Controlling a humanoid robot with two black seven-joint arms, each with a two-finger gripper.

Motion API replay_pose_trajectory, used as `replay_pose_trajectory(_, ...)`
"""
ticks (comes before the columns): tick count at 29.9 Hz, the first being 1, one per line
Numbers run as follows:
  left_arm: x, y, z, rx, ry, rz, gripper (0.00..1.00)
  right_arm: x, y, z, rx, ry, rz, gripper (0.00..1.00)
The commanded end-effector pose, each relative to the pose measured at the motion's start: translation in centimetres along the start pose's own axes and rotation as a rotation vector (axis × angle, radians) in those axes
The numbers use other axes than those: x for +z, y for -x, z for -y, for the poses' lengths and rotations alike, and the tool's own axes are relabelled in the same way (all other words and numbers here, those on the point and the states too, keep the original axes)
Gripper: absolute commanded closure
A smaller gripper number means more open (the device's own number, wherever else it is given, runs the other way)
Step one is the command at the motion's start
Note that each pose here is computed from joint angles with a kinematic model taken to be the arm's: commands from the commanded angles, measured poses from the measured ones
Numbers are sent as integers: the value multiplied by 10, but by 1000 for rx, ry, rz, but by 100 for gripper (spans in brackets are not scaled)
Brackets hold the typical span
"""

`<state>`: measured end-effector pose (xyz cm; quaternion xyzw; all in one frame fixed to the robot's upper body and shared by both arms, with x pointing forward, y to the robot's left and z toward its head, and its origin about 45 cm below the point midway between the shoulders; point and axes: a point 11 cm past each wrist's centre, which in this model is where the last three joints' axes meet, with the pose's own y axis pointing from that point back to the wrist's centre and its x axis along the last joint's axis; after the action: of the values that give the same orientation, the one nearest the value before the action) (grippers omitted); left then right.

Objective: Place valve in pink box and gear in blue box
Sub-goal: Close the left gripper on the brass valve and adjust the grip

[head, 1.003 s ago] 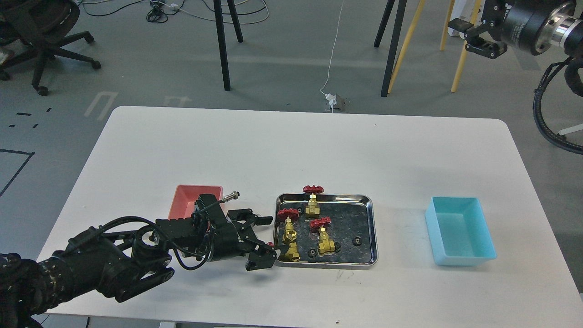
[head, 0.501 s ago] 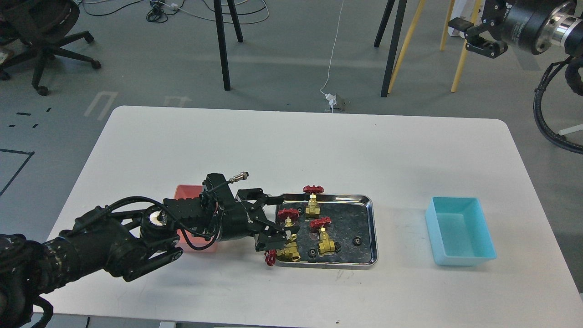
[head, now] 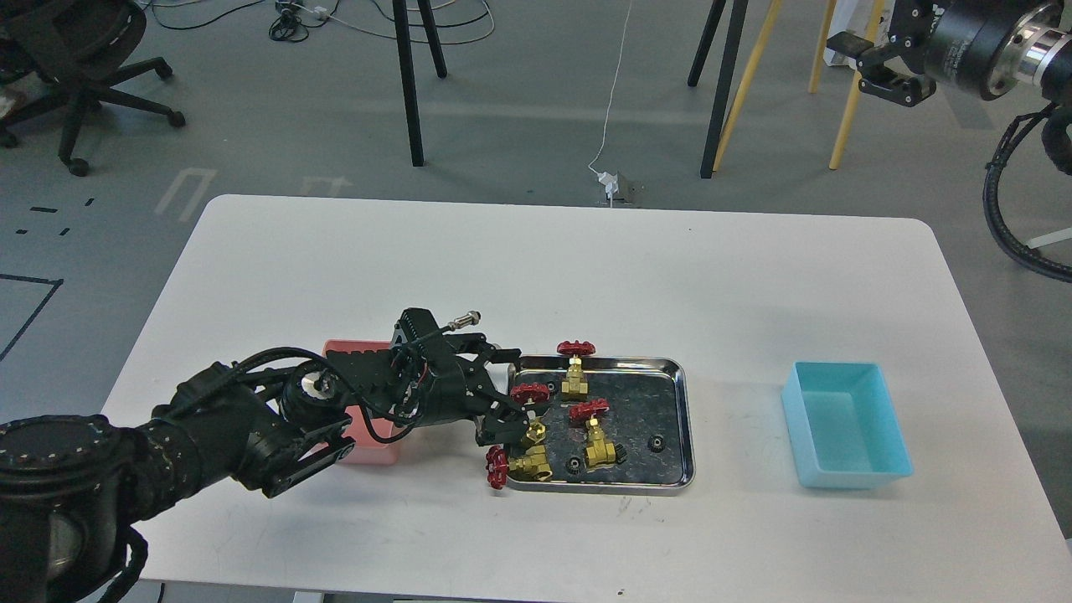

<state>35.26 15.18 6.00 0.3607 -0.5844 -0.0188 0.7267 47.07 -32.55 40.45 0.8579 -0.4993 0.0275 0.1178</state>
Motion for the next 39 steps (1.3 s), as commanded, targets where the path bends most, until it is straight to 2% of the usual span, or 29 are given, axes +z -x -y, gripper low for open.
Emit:
replay_pose_trajectory(1,-1,2,3,-4,-11,-9,12,1,0,0,0,2,1,2)
replay_pose_trajectory(8,-2,6,2,-17,-19,-25,23,2,1,0,-1,1,2,2)
replay_pose_trajectory(16,-2,9,0,-19,-21,-30,44,2,2,2,-4,-1,4,2)
replay_pose_trajectory(25,-1,7,1,-11,-18,-27,50,2,2,2,-4,-1,4,2)
replay_pose_trajectory(39,0,5,2,-7,-14,-28,75,2,2,2,-3,0,4,2)
